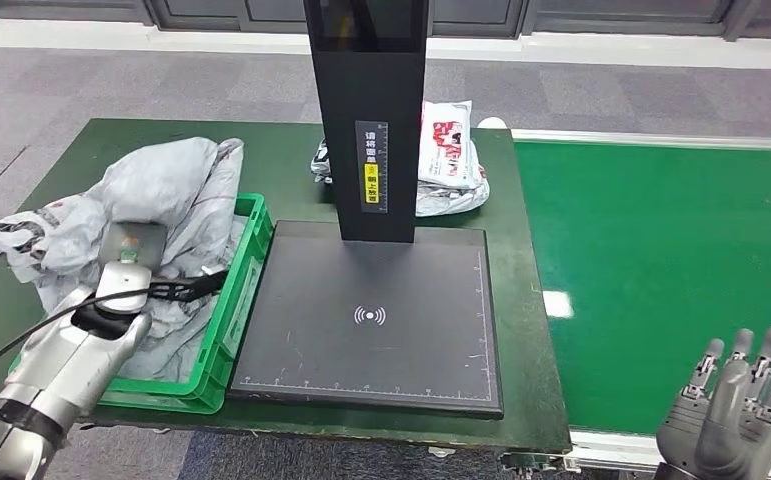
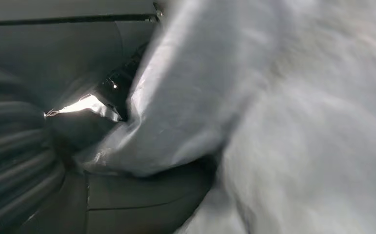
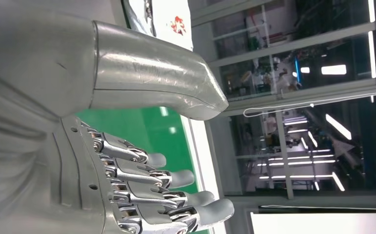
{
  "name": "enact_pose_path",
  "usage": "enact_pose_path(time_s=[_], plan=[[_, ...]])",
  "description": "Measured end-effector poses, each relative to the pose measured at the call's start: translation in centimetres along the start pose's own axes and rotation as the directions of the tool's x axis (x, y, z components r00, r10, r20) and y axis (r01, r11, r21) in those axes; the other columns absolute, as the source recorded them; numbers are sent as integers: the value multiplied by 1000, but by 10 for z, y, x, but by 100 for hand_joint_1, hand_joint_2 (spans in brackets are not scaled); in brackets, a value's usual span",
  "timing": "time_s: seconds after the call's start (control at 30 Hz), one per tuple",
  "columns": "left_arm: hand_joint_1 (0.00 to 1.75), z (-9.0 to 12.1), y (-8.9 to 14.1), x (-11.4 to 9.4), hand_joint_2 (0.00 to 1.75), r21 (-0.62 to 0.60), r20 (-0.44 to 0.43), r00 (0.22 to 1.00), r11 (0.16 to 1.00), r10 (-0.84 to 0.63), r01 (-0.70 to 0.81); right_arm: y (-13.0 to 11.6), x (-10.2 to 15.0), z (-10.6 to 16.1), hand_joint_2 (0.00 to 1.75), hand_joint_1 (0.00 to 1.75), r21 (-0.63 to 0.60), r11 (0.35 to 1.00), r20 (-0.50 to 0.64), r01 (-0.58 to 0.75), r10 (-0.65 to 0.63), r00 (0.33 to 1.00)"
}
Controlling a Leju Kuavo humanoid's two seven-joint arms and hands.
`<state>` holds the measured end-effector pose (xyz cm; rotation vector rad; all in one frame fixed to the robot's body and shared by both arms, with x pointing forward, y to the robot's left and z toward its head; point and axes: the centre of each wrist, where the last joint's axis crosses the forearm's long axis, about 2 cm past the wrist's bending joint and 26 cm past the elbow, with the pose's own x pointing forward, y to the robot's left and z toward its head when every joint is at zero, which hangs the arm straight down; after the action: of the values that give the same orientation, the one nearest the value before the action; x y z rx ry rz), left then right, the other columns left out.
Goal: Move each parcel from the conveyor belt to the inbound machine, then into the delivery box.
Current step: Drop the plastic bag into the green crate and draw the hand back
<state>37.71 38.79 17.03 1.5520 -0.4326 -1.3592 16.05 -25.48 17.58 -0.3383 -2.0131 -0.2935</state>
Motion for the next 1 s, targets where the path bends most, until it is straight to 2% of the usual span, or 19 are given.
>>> enact_pose_path(time_s=[0.03,0.1,0.23,0.53,0.8,0.9,1.0], plan=[[0,4,-9,-2,0,-19,-5,1000,1000,-6,6,0,0,0,175,0,1,1000,-3,2,-2,1000],[0,12,-21,-6,0,-33,-9,1000,999,1,-1,0,-2,0,175,0,1,1000,-9,5,-5,1000],[0,22,-30,-16,0,-24,-26,999,999,23,-24,1,-3,0,175,0,3,1000,-14,6,-6,1000],[0,35,-24,-24,0,43,-41,997,997,65,-64,1,-4,-1,175,0,6,1000,-15,7,-7,1000],[0,45,11,-25,0,237,58,976,947,208,-215,-4,-5,-1,175,0,6,1000,-13,-7,7,1000],[0,50,25,-24,0,352,77,951,884,301,-308,-6,-6,0,175,0,5,1000,-16,-13,13,1000],[0,57,42,-27,0,479,104,907,779,407,-405,-6,-6,2,175,0,2,1000,-23,-23,23,999]])
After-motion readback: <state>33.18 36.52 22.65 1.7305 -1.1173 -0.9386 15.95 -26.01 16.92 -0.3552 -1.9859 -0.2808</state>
